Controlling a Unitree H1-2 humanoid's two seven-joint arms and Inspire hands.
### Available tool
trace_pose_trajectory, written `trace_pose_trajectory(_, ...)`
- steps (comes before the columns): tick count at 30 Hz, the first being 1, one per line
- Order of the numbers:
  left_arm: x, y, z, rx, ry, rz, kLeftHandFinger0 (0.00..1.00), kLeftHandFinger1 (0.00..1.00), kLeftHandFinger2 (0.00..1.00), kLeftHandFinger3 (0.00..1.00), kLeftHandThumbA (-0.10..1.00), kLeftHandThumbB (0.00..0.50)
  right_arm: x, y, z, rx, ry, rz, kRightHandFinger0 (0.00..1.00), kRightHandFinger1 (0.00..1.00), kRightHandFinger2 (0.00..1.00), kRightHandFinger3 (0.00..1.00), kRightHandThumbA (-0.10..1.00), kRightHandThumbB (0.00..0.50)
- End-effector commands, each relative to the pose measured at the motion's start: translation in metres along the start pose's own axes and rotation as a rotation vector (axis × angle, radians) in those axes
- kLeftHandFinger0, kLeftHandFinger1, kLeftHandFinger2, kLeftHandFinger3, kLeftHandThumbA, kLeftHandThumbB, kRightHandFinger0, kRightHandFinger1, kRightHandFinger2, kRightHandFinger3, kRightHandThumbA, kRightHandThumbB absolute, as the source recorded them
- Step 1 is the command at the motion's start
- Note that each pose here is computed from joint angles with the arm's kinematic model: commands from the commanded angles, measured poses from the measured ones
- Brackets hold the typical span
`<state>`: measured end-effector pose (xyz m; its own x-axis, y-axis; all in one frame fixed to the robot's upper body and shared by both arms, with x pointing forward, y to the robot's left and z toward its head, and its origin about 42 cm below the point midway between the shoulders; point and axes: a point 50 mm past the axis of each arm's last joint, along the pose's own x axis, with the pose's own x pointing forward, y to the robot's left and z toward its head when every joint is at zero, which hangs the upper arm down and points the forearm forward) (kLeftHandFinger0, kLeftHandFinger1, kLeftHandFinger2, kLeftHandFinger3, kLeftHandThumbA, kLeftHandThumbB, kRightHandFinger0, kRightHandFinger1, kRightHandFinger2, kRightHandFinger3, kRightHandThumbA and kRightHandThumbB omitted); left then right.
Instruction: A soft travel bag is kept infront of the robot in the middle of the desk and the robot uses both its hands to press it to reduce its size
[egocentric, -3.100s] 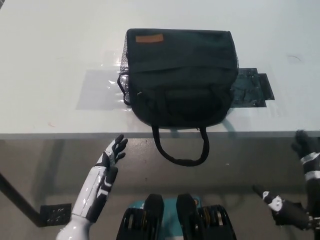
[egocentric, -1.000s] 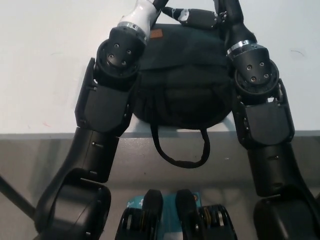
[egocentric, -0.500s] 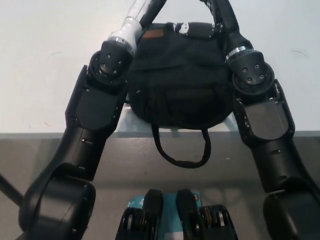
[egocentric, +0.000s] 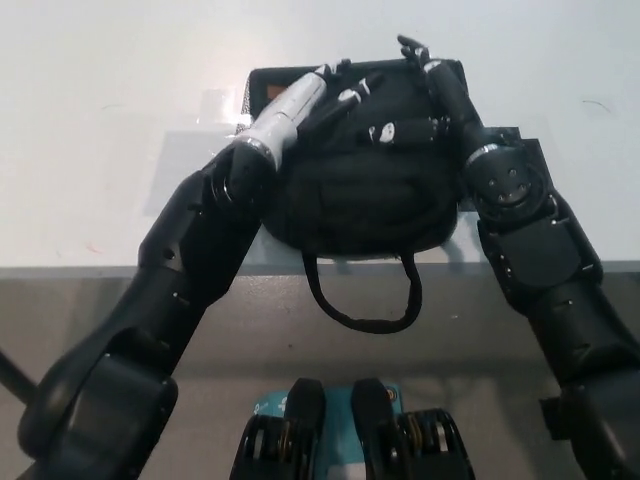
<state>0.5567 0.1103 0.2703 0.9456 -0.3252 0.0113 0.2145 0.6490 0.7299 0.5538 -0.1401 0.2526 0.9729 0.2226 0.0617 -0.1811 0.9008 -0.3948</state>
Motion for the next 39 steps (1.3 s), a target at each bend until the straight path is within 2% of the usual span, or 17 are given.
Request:
trace_pose_trajectory(1, 0.006, 0.01, 0.009, 0.027, -0.047, 0.049, 1.0, 1.0, 1.0, 1.0, 1.0, 0.29, 0.013, -0.013, 0.028, 0.04, -0.125, -0.055, 1.0, 1.0, 1.0, 1.0, 1.0, 0.236)
trace_pose_trajectory(2, 0.005, 0.003, 0.007, 0.026, -0.048, 0.046, 1.0, 1.0, 1.0, 1.0, 1.0, 0.281, 0.012, -0.009, 0.021, 0.088, -0.102, -0.055, 1.0, 1.0, 1.0, 1.0, 1.0, 0.256)
trace_pose_trajectory(6, 0.0, -0.015, -0.005, -0.031, -0.034, 0.029, 1.0, 1.0, 1.0, 1.0, 1.0, 0.258, 0.005, 0.006, -0.006, 0.084, -0.058, -0.04, 1.0, 1.0, 1.0, 1.0, 1.0, 0.221)
trace_pose_trajectory(8, -0.003, -0.024, -0.013, -0.058, -0.018, 0.023, 1.0, 1.0, 1.0, 1.0, 1.0, 0.24, 0.0, 0.014, -0.019, 0.101, -0.03, -0.036, 1.0, 1.0, 1.0, 1.0, 1.0, 0.238)
trace_pose_trajectory(12, -0.018, -0.05, -0.04, -0.184, 0.044, -0.005, 1.0, 1.0, 1.0, 1.0, 1.0, 0.261, -0.017, 0.029, -0.055, 0.153, 0.046, -0.035, 1.0, 1.0, 1.0, 1.0, 1.0, 0.293)
trace_pose_trajectory(16, -0.035, -0.07, -0.059, -0.31, 0.033, 0.031, 1.0, 1.0, 1.0, 1.0, 1.0, 0.26, -0.026, 0.035, -0.072, 0.188, 0.092, -0.048, 1.0, 1.0, 1.0, 1.0, 1.0, 0.291)
trace_pose_trajectory(17, -0.04, -0.078, -0.065, -0.337, 0.041, 0.038, 1.0, 1.0, 1.0, 1.0, 1.0, 0.261, -0.03, 0.039, -0.077, 0.223, 0.105, -0.047, 1.0, 1.0, 1.0, 1.0, 1.0, 0.315)
trace_pose_trajectory(18, -0.05, -0.091, -0.075, -0.383, 0.064, 0.045, 1.0, 1.0, 1.0, 1.0, 1.0, 0.223, -0.034, 0.044, -0.083, 0.276, 0.121, -0.047, 1.0, 1.0, 1.0, 1.0, 1.0, 0.304)
trace_pose_trajectory(21, -0.071, -0.12, -0.093, -0.455, 0.112, 0.059, 1.0, 1.0, 1.0, 1.0, 1.0, 0.192, -0.045, 0.058, -0.097, 0.376, 0.146, -0.052, 1.0, 1.0, 1.0, 1.0, 1.0, 0.291)
trace_pose_trajectory(22, -0.072, -0.121, -0.094, -0.459, 0.112, 0.061, 1.0, 1.0, 1.0, 1.0, 1.0, 0.19, -0.045, 0.059, -0.098, 0.383, 0.146, -0.053, 1.0, 1.0, 1.0, 1.0, 1.0, 0.291)
trace_pose_trajectory(23, -0.084, -0.136, -0.103, -0.47, 0.128, 0.058, 1.0, 1.0, 1.0, 1.0, 1.0, 0.182, -0.053, 0.068, -0.107, 0.456, 0.168, -0.074, 1.0, 1.0, 1.0, 1.0, 1.0, 0.263)
trace_pose_trajectory(25, -0.096, -0.15, -0.113, -0.492, 0.152, 0.062, 1.0, 1.0, 1.0, 1.0, 1.0, 0.181, -0.063, 0.08, -0.118, 0.582, 0.194, -0.091, 1.0, 1.0, 1.0, 1.0, 1.0, 0.267)
trace_pose_trajectory(27, -0.101, -0.155, -0.12, -0.495, 0.164, 0.066, 1.0, 1.0, 1.0, 1.0, 1.0, 0.188, -0.068, 0.087, -0.124, 0.677, 0.21, -0.096, 1.0, 1.0, 1.0, 1.0, 1.0, 0.258)
trace_pose_trajectory(31, -0.108, -0.156, -0.132, -0.487, 0.196, 0.068, 1.0, 1.0, 1.0, 1.0, 1.0, 0.161, -0.079, 0.098, -0.135, 0.804, 0.243, -0.106, 1.0, 1.0, 1.0, 1.0, 1.0, 0.222)
trace_pose_trajectory(35, -0.11, -0.154, -0.139, -0.484, 0.205, 0.074, 1.0, 1.0, 1.0, 1.0, 1.0, 0.135, -0.086, 0.105, -0.143, 0.804, 0.279, -0.11, 1.0, 1.0, 1.0, 1.0, 1.0, 0.226)
trace_pose_trajectory(38, -0.104, -0.153, -0.136, -0.421, 0.204, 0.043, 1.0, 1.0, 1.0, 1.0, 1.0, 0.172, -0.088, 0.107, -0.146, 0.756, 0.303, -0.099, 1.0, 1.0, 1.0, 1.0, 1.0, 0.224)
trace_pose_trajectory(39, -0.103, -0.154, -0.135, -0.378, 0.199, 0.035, 1.0, 1.0, 1.0, 1.0, 1.0, 0.162, -0.088, 0.107, -0.146, 0.741, 0.31, -0.096, 1.0, 1.0, 1.0, 1.0, 1.0, 0.222)
